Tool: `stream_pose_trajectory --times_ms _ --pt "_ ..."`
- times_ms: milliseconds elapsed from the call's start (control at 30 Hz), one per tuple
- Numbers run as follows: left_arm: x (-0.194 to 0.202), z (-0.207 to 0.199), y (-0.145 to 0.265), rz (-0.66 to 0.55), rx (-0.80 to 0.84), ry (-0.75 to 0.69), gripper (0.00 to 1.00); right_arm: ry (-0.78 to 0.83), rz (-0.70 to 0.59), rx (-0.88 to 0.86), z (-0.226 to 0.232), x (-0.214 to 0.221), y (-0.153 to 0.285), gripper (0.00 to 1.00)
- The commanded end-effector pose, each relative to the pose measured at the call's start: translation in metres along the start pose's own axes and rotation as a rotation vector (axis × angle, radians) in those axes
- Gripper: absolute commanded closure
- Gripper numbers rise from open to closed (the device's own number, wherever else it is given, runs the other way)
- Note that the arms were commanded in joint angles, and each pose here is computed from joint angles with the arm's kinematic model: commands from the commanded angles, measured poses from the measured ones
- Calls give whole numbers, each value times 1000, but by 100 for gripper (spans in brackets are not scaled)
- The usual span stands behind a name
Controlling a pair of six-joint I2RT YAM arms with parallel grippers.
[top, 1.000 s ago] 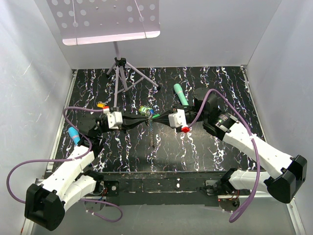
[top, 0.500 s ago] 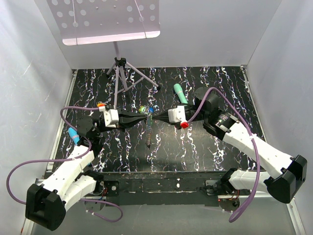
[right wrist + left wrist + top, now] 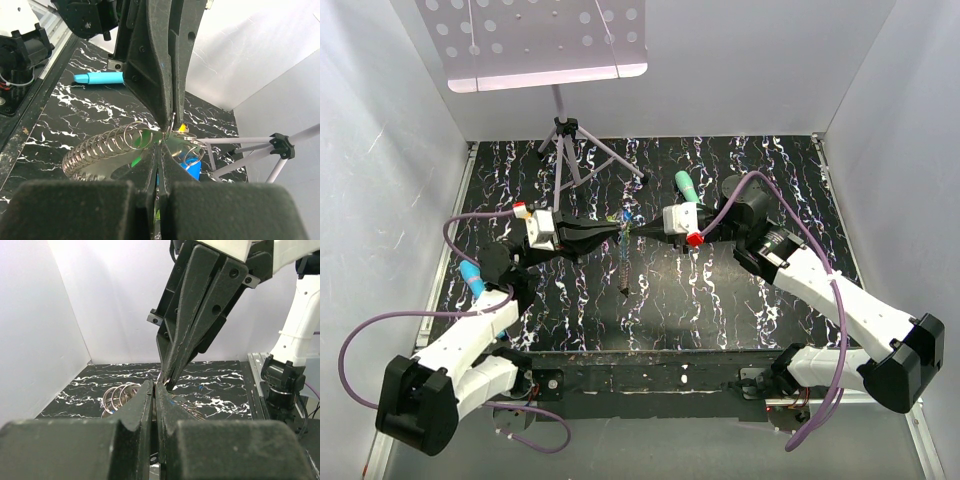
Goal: Put the keys on the keyring
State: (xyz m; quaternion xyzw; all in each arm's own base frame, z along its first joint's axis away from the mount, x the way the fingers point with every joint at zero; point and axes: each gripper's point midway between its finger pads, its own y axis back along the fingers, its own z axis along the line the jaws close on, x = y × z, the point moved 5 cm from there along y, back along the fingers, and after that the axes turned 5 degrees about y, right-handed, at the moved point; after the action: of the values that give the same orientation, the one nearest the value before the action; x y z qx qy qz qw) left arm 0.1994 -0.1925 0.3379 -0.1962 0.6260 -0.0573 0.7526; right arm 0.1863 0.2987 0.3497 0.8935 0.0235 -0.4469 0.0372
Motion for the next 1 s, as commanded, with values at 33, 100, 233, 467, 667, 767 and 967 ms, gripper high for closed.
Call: stream_pose_trajectory --times_ms 33,100,233,467,667,767,967 --pt "-27 7 -2 -174 -85 7 100 -34 -15 2 -3 -5 -2 99" --pt "-25 7 0 -186 -99 20 100 -41 -18 -13 -1 -8 -1 99" --pt "-18 6 4 -188 -122 65 100 -63 -22 -43 2 -19 3 68" --pt "-12 -3 11 -215 -130 150 100 -221 -8 -62 3 -44 23 37" --pt "-17 -14 14 -254 -108 248 100 -453 24 -121 -2 -58 36 33" --pt "-18 -16 17 -282 -128 298 100 -583 70 -169 -6 -62 40 33" --pt "-13 -21 26 -305 -166 359 100 -711 127 -264 -2 -65 44 40"
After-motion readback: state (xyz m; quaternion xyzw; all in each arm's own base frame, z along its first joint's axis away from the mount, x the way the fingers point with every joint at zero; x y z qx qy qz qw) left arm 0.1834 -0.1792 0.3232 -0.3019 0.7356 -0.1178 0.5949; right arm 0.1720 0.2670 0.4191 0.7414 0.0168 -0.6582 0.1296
